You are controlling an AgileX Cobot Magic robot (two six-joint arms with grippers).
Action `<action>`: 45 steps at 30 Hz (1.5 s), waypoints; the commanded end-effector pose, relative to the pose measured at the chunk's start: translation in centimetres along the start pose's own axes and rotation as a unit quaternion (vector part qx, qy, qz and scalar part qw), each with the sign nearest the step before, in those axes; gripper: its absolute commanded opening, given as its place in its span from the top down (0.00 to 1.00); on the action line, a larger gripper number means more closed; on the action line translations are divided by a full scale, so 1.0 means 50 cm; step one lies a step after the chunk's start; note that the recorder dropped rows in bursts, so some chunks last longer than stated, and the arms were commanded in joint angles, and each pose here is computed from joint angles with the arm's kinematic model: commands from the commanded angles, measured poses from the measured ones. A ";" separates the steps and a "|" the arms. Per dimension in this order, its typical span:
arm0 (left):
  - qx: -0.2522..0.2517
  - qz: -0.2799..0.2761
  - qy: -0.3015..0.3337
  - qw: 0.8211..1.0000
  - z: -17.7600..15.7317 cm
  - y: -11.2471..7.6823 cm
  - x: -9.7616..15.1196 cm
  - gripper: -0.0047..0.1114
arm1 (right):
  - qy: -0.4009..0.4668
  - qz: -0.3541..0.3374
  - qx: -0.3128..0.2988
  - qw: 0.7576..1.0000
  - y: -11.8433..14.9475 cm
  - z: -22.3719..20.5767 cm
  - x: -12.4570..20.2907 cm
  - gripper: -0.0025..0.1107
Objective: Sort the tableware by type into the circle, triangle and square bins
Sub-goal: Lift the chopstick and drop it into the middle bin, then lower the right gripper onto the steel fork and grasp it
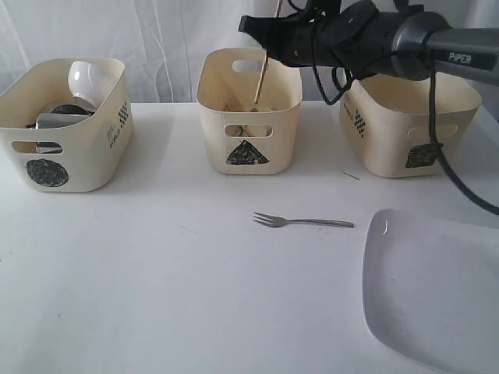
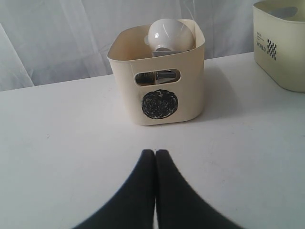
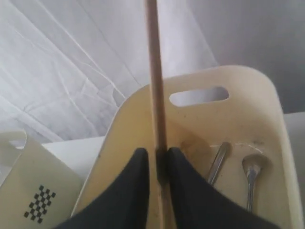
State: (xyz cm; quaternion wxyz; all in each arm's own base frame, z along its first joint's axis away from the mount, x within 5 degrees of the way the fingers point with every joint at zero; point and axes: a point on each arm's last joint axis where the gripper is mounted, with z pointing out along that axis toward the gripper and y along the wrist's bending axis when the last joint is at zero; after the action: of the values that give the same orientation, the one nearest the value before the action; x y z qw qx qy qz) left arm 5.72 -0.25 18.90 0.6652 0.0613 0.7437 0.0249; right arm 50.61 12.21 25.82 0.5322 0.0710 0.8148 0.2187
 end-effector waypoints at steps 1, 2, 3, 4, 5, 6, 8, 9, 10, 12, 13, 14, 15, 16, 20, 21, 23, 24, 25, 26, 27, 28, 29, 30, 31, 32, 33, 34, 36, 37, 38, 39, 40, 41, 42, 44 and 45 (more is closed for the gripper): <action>0.001 -0.004 -0.003 1.000 0.000 0.000 0.000 0.96 | 0.031 -0.081 -0.026 0.996 0.020 0.000 0.004 0.54; 0.001 -0.004 -0.003 1.000 0.000 0.000 0.000 0.96 | 0.037 -0.110 -0.033 0.993 0.026 -0.009 -0.001 0.51; 0.001 -0.004 -0.003 1.000 0.000 0.000 0.000 0.96 | 0.048 -0.153 -0.045 0.986 0.038 -0.026 -0.010 0.51; 0.001 -0.004 -0.003 1.000 0.000 0.000 0.000 0.96 | 0.055 -0.184 -0.054 0.980 0.047 -0.042 -0.020 0.51; 0.001 -0.004 -0.003 1.000 0.000 0.000 0.000 0.96 | 0.085 -0.244 -0.071 0.963 0.063 -0.073 -0.032 0.52; 0.001 -0.004 -0.003 1.000 0.000 0.000 0.000 0.96 | 0.106 -0.265 -0.081 0.955 0.071 -0.090 -0.035 0.52; 0.001 -0.004 -0.003 1.000 0.000 0.000 0.000 0.96 | 0.234 -0.364 -0.091 0.897 0.070 -0.147 -0.018 0.52; 0.001 -0.004 -0.003 1.000 0.000 0.000 0.000 0.96 | 0.278 -0.410 -0.087 0.864 0.064 -0.161 -0.006 0.52; 0.001 -0.004 -0.003 1.000 0.000 0.000 0.000 0.96 | 0.329 -0.459 -0.089 0.820 0.054 -0.175 0.012 0.52; 0.001 -0.004 -0.003 1.000 0.000 0.000 0.000 0.96 | 0.364 -0.491 -0.099 0.785 0.040 -0.180 0.031 0.52; 0.001 -0.004 -0.003 1.000 0.000 0.000 0.000 0.96 | 0.372 -0.508 -0.110 0.769 0.035 -0.180 0.041 0.52; 0.001 -0.004 -0.003 1.000 0.000 0.000 0.000 0.96 | 0.375 -0.527 -0.123 0.753 0.035 -0.179 0.053 0.52; 0.001 -0.004 -0.003 1.000 0.000 0.000 0.000 0.96 | 0.379 -0.542 -0.134 0.738 0.032 -0.177 0.066 0.52; 0.001 -0.004 -0.003 1.000 0.000 0.000 0.000 0.96 | 0.384 -0.558 -0.147 0.721 0.031 -0.174 0.079 0.52; 0.001 -0.004 -0.003 1.000 0.000 0.000 0.000 0.96 | 0.407 -0.605 -0.165 0.664 0.015 -0.153 0.128 0.52; 0.001 -0.004 -0.003 1.000 0.000 0.000 0.000 0.96 | 0.415 -0.609 -0.164 0.655 0.009 -0.146 0.140 0.52; 0.001 -0.004 -0.003 1.000 0.000 0.000 0.000 0.96 | 0.428 -0.613 -0.164 0.644 0.001 -0.133 0.157 0.52; 0.001 -0.004 -0.003 1.000 0.000 0.000 0.000 0.96 | 0.434 -0.614 -0.165 0.639 -0.003 -0.127 0.168 0.52; 0.001 -0.004 -0.003 1.000 0.000 0.000 0.000 0.96 | 0.441 -0.611 -0.167 0.636 -0.006 -0.122 0.177 0.52; 0.001 -0.004 -0.003 1.000 0.000 0.000 0.000 0.96 | 0.452 -0.607 -0.172 0.631 -0.009 -0.119 0.187 0.52; 0.001 -0.004 -0.003 1.000 0.000 0.000 0.000 0.96 | 0.463 -0.603 -0.176 0.625 -0.012 -0.117 0.197 0.52; 0.001 -0.004 -0.003 1.000 0.000 0.000 0.000 0.96 | 0.469 -0.601 -0.178 0.623 -0.015 -0.115 0.202 0.52; 0.001 -0.004 -0.003 1.000 0.000 0.000 0.000 0.96 | 0.473 -0.600 -0.178 0.620 -0.018 -0.112 0.208 0.52; 0.001 -0.004 -0.003 1.000 0.000 0.000 0.000 0.96 | 0.475 -0.600 -0.177 0.619 -0.021 -0.109 0.212 0.52; 0.001 -0.004 -0.003 1.000 0.000 0.000 0.000 0.96 | 0.474 -0.600 -0.177 0.619 -0.021 -0.109 0.212 0.52; 0.001 -0.004 -0.003 1.000 0.000 0.000 0.000 0.96 | 0.475 -0.600 -0.177 0.619 -0.021 -0.108 0.213 0.52; 0.001 -0.004 -0.003 1.000 0.000 0.000 0.000 0.96 | 0.475 -0.600 -0.177 0.619 -0.021 -0.108 0.213 0.52; 0.001 -0.004 -0.003 1.000 0.000 0.000 0.000 0.96 | 0.475 -0.600 -0.177 0.619 -0.021 -0.108 0.213 0.52; 0.001 -0.004 -0.003 1.000 0.000 0.000 0.000 0.96 | 0.476 -0.599 -0.178 0.619 -0.023 -0.106 0.216 0.52; 0.001 -0.004 -0.003 1.000 0.000 0.000 0.000 0.96 | 0.477 -0.600 -0.177 0.617 -0.024 -0.105 0.217 0.52; 0.001 -0.004 -0.003 1.000 0.000 0.000 0.000 0.96 | 0.477 -0.603 -0.175 0.615 -0.025 -0.105 0.216 0.52; 0.001 -0.004 -0.003 1.000 0.000 0.000 0.000 0.96 | 0.478 -0.604 -0.174 0.613 -0.027 -0.104 0.217 0.52; 0.001 -0.004 -0.003 1.000 0.000 0.000 0.000 0.96 | 0.478 -0.605 -0.173 0.613 -0.029 -0.103 0.217 0.52; 0.001 -0.004 -0.003 1.000 0.000 0.000 0.000 0.96 | 0.480 -0.604 -0.173 0.613 -0.030 -0.101 0.220 0.52; 0.001 -0.004 -0.003 1.000 0.000 0.000 0.000 0.96 | 0.480 -0.604 -0.173 0.613 -0.032 -0.098 0.223 0.52; 0.001 -0.004 -0.003 1.000 0.000 0.000 0.000 0.96 | 0.484 -0.602 -0.174 0.611 -0.037 -0.093 0.232 0.52; 0.001 -0.004 -0.003 1.000 0.000 0.000 0.000 0.96 | 0.487 -0.601 -0.175 0.609 -0.040 -0.090 0.237 0.52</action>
State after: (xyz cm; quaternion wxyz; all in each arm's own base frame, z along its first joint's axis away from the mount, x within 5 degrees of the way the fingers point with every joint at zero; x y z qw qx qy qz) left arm 5.72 -0.25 18.90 0.6652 0.0613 0.7437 0.0249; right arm 41.68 13.36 17.36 0.0788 -0.6418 0.7627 -0.0091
